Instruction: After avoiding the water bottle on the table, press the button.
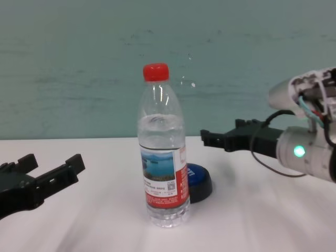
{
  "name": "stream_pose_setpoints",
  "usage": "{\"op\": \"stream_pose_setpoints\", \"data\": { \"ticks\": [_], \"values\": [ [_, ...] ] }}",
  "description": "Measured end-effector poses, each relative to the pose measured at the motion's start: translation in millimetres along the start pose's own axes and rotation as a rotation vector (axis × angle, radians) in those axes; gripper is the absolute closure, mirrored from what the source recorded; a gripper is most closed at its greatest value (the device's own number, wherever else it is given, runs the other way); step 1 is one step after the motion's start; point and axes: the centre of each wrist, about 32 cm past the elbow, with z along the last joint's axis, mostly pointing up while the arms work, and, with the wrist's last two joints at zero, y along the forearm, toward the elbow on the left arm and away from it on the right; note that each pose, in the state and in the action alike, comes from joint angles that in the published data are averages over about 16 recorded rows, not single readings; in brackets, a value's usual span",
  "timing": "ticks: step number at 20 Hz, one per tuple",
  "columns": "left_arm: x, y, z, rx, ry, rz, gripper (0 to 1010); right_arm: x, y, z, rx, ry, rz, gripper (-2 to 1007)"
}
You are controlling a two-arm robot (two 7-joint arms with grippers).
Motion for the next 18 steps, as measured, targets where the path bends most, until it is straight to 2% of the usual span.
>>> {"op": "stream_pose_setpoints", "data": {
  "ticks": [9,18],
  "values": [
    [0.0,0.0,0.0,0.0,0.0,0.0,0,-0.1,-18.6,-2.1,0.002,0.0,-0.051,1],
    [0.0,0.0,0.0,0.0,0.0,0.0,0,-1.3,-31.6,-3.3,0.007,0.002,-0.086,1]
  ]
}}
